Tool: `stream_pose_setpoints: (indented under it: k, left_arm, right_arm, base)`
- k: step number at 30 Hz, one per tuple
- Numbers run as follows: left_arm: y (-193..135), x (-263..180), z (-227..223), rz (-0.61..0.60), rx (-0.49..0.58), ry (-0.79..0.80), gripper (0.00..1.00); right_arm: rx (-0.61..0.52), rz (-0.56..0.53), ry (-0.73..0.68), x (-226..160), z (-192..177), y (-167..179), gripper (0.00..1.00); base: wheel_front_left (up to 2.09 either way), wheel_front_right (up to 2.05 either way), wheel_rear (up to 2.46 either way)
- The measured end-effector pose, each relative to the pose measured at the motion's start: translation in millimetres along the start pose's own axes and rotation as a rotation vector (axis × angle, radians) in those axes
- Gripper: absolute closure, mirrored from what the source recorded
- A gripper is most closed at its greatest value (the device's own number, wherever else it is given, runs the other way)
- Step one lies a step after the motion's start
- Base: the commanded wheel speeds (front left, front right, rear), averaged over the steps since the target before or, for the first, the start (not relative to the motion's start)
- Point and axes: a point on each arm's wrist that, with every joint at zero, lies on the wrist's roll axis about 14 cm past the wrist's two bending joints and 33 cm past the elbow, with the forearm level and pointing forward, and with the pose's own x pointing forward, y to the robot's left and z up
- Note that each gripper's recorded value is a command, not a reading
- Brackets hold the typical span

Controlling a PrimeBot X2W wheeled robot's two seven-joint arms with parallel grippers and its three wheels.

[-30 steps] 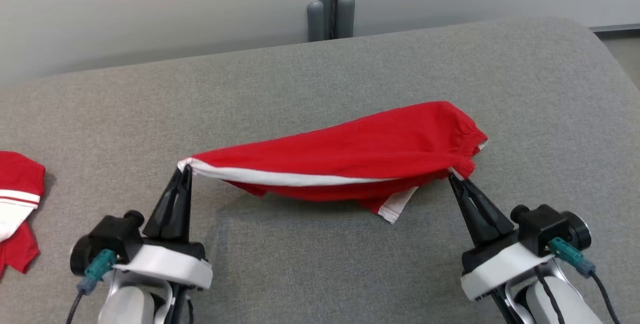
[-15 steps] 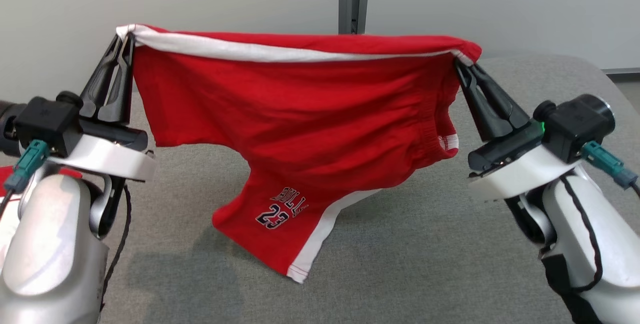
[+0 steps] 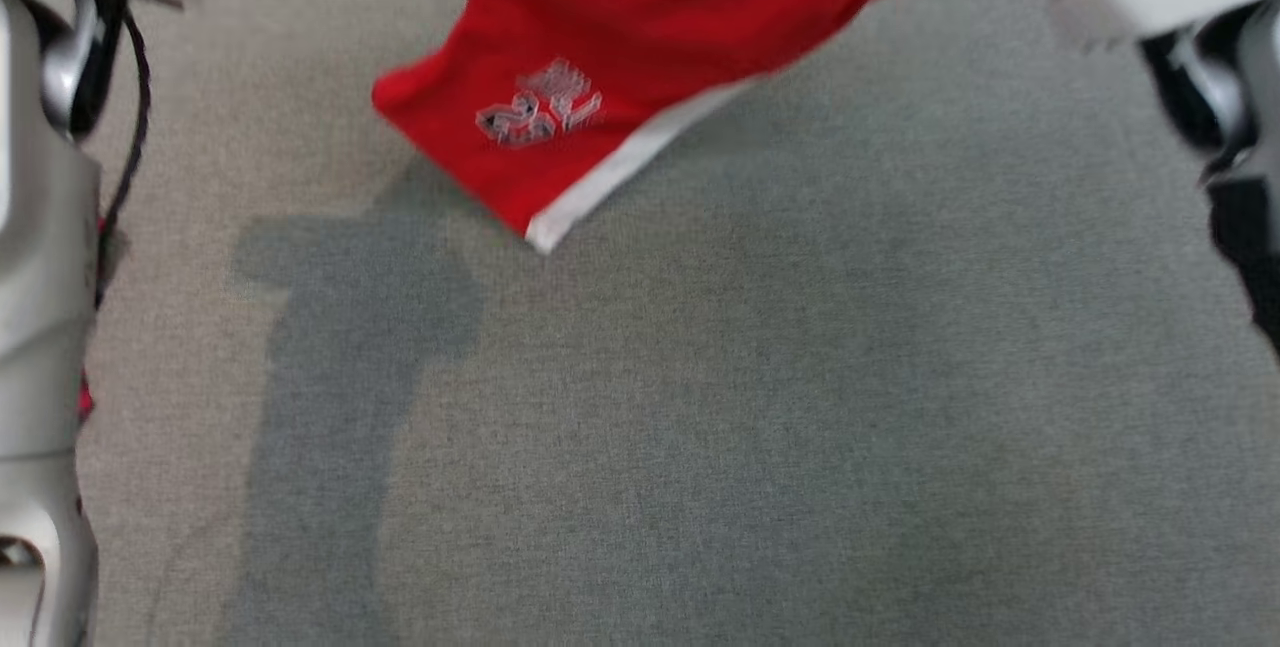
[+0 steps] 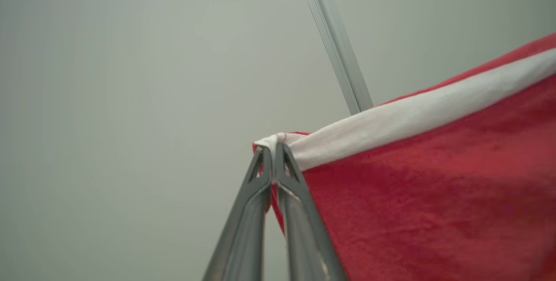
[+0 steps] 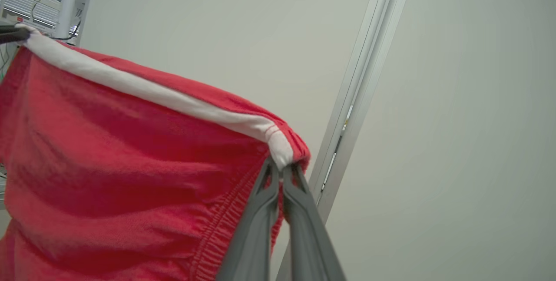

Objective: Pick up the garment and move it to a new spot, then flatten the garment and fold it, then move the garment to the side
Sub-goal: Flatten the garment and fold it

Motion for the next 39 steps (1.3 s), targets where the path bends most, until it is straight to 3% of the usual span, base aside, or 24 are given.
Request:
stream_pose_setpoints:
  k: [3, 9, 14, 18, 25, 30, 39]
  left_arm:
    - [6.9, 31.4, 1.3, 0.015, 0.028, -0.04, 1.0]
    - [21.8, 58.9, -18.9, 0.053, 0.08, -0.047, 1.0]
    - [5.7, 38.6, -86.4, 0.059, -0.002, 0.091, 1.0]
    - [-25.3, -15.6, -155.8, 0.055, -0.112, 0.289, 1.0]
    - [-68.6, -124.7, -211.0, 0.102, -0.286, 0.557, 1.0]
    - [-86.6, -201.4, -216.3, 0.14, -0.358, 0.699, 1.0]
    - [-92.5, -281.8, -191.2, 0.239, -0.431, 0.778, 1.0]
  right_arm:
    - [-0.039, -0.035, -0.044, 32.9, 0.8, -24.4, 1.0]
    - [-0.104, -0.045, -0.029, 69.5, -32.7, -38.4, 1.0]
    - [-0.07, -0.014, 0.103, 66.3, -104.7, -20.7, 1.0]
    - [-0.011, 0.04, 0.251, 29.3, -163.6, 11.5, 1.0]
    - [0.131, 0.11, 0.467, -64.8, -209.7, 65.4, 1.0]
    - [0.235, 0.103, 0.568, -129.6, -207.5, 89.6, 1.0]
    - [0.331, 0.074, 0.656, -209.1, -181.8, 116.1, 1.0]
  base:
    - [0.0, 0.0, 0.0]
    - [0.0, 0.0, 0.0]
    - [0.0, 0.0, 0.0]
    - [0.0, 0.0, 0.0]
    - [0.0, 0.0, 0.0]
    - [0.0, 0.0, 0.0]
    - [0.0, 0.0, 0.0]
